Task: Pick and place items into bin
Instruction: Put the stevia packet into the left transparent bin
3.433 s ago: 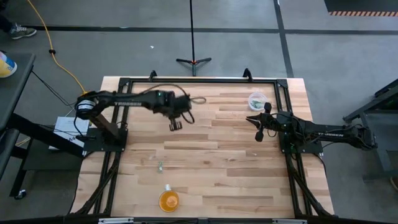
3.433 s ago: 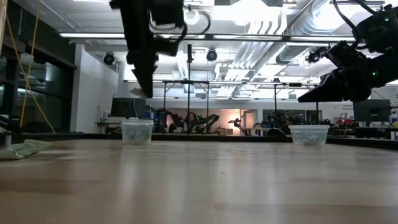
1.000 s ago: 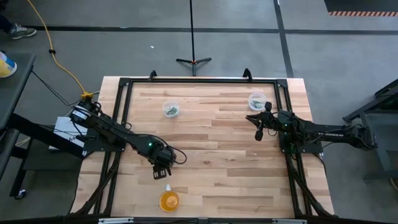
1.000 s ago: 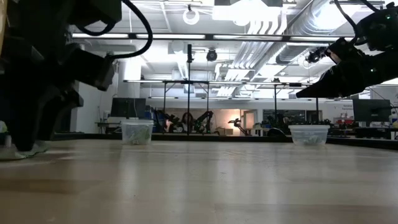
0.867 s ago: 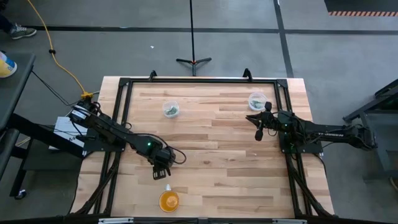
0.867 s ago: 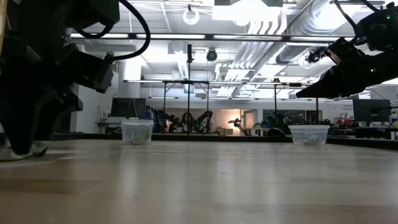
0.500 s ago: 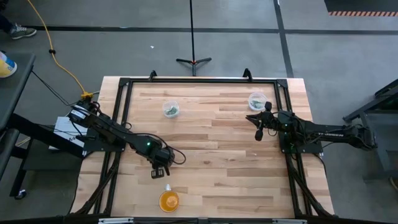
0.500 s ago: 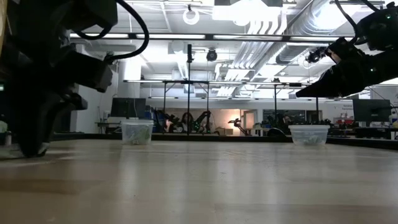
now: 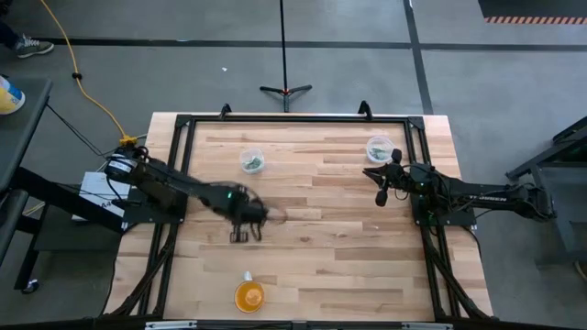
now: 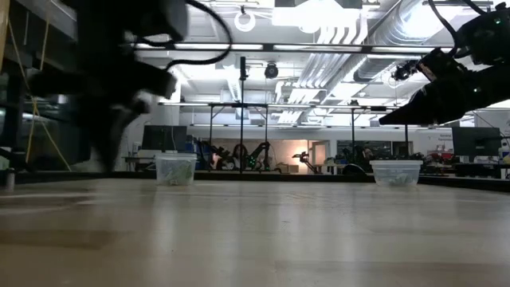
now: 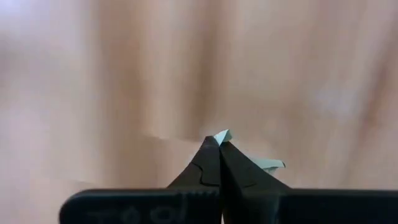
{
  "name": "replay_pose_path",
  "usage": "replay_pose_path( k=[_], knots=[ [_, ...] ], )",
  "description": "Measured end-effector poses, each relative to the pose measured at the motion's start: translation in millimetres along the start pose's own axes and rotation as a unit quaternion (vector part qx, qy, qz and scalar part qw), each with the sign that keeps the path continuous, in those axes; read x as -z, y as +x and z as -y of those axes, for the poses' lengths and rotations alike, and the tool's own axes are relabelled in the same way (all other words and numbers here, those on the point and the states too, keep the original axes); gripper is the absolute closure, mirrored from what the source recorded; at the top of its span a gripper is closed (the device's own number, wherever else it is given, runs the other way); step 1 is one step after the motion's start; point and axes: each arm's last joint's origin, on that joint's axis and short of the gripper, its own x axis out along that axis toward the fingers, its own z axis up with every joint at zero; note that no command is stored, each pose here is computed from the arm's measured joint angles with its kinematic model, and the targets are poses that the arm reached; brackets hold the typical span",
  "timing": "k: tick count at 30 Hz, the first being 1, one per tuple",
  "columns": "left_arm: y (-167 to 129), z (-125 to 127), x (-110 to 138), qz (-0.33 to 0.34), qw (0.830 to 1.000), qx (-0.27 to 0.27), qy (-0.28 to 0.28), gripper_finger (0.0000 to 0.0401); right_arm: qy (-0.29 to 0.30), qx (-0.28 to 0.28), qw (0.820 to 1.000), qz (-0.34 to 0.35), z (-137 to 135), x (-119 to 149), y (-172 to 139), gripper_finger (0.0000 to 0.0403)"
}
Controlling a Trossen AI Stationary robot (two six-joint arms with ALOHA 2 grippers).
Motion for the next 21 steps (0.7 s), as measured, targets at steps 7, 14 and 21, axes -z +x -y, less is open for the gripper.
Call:
replay_pose_path(
  k=[7,14,21],
  knots=[
    [-23,-52,-30,0.018,0.999,-0.047,0.02,0.0377,-0.003,0.015,1.0,-0.001,1,0,0,0.0375],
    [-47,-103,-49,0.039,0.994,-0.087,0.044,0.0379,-0.005,0.015,1.0,-0.001,1,0,0,0.0375],
    [-44,-161,-42,0.023,0.995,-0.097,0.0,0.0379,-0.005,0.015,1.0,-0.001,1,0,0,0.0375]
  ],
)
